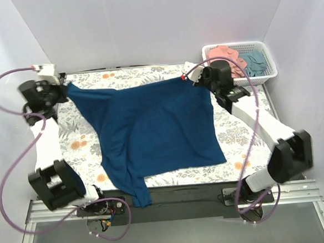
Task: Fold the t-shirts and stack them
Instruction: Flatten the tshirt out
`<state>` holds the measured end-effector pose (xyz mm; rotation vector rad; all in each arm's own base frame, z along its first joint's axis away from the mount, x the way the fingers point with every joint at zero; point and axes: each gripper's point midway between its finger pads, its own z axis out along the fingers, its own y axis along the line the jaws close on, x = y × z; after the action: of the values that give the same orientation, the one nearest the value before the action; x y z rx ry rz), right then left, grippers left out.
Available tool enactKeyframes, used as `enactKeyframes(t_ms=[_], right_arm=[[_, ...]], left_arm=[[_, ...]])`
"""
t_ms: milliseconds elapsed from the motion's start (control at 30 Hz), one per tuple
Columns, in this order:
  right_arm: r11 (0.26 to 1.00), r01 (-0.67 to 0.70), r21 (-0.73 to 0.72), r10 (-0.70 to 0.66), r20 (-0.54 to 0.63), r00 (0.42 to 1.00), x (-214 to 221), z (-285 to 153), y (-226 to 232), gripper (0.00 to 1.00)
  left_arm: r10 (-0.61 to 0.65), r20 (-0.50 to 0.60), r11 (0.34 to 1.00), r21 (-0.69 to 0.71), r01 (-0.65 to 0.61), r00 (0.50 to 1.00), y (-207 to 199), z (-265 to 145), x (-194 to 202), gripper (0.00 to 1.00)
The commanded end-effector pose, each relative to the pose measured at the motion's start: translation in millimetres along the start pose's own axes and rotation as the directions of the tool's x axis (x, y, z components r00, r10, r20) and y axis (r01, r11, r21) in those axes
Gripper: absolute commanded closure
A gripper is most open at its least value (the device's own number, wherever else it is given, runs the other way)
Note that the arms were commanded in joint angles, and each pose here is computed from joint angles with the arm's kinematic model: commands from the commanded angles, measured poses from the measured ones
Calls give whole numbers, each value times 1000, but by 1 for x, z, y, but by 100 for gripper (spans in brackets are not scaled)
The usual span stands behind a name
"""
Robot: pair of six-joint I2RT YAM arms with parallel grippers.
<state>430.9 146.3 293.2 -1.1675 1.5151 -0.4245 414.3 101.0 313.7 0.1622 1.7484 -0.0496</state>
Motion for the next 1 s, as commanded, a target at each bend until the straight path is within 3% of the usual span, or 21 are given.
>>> enactKeyframes(t_ms=[0, 67, 100, 133, 167, 233, 300, 333, 367, 400, 467, 500, 533, 600, 633, 667, 767, 800, 833, 933, 967], right_arm=[[996, -16, 93, 13, 34, 999, 1, 41, -22, 99], [998, -15, 54, 15, -3, 1000, 11, 78, -8, 99], [999, -13, 46, 14, -15, 1000, 13, 90, -4, 99], [1000, -10, 8, 10, -51, 999, 26, 112, 14, 99], [1000, -8, 14, 9, -80, 997, 32, 122, 16, 99], [1000, -5, 27, 9, -121, 993, 41, 149, 18, 99], [996, -10, 91, 24, -154, 988, 43, 162, 0, 99], [996, -13, 88, 29, -184, 982, 53, 175, 9, 99], [993, -10, 115, 35, -216, 976, 58, 178, 5, 98], [992, -12, 129, 41, -225, 974, 60, 181, 2, 89], [986, -18, 166, 60, -252, 966, 64, 185, -4, 60], [984, -24, 177, 70, -257, 964, 64, 184, -7, 37], [983, -39, 181, 86, -262, 961, 63, 180, -9, 26], [984, -60, 170, 103, -263, 959, 62, 173, -8, 11], [984, -73, 164, 114, -255, 960, 56, 161, -14, 11], [986, -93, 136, 124, -246, 961, 57, 157, -5, 10], [990, -140, 17, 140, -245, 959, 55, 128, 17, 9], [988, -156, -10, 149, -247, 958, 55, 120, 23, 9], [980, -176, -91, 150, -239, 959, 50, 105, 35, 9], [945, -229, -232, 169, -252, 953, 51, 84, 68, 9], [918, -249, -309, 157, -293, 943, 59, 73, 88, 9]], left_arm=[[73, -58, 997, -26, -75, 996, -6, 53, 36, 100], [49, -64, 998, -42, -51, 997, 0, 80, 37, 100], [3, -136, 1000, -26, -7, 991, -2, 109, 70, 100], [-9, -143, 999, -39, 4, 990, 1, 123, 71, 100], [-5, -118, 998, -59, -2, 993, 10, 141, 56, 100], [-46, -169, 999, -35, 40, 985, 7, 178, 84, 100], [-42, -119, 999, -23, 39, 992, 3, 206, 61, 100], [-61, -161, 998, -11, 60, 985, 2, 226, 88, 100], [-77, -155, 997, -13, 76, 985, 2, 236, 86, 100], [-74, -122, 997, -31, 71, 990, 5, 247, 69, 100], [-95, -143, 995, -45, 89, 985, 10, 266, 87, 93], [-91, -133, 994, -66, 83, 987, 16, 270, 73, 81], [-104, -170, 993, -81, 91, 980, 19, 276, 89, 58], [-114, -225, 990, -109, 91, 968, 23, 269, 94, 44], [-118, -258, 989, -120, 89, 959, 23, 262, 102, 33], [-111, -255, 989, -120, 83, 961, 21, 248, 89, 30], [-143, -334, 989, -86, 121, 932, 6, 210, 116, 30], [-135, -299, 990, -84, 115, 945, 6, 189, 89, 30], [-154, -368, 988, -72, 137, 917, -5, 173, 120, 30], [-133, -414, 990, -18, 138, 900, -26, 131, 120, 31], [-151, -488, 984, 8, 177, 860, -42, 112, 147, 35]])
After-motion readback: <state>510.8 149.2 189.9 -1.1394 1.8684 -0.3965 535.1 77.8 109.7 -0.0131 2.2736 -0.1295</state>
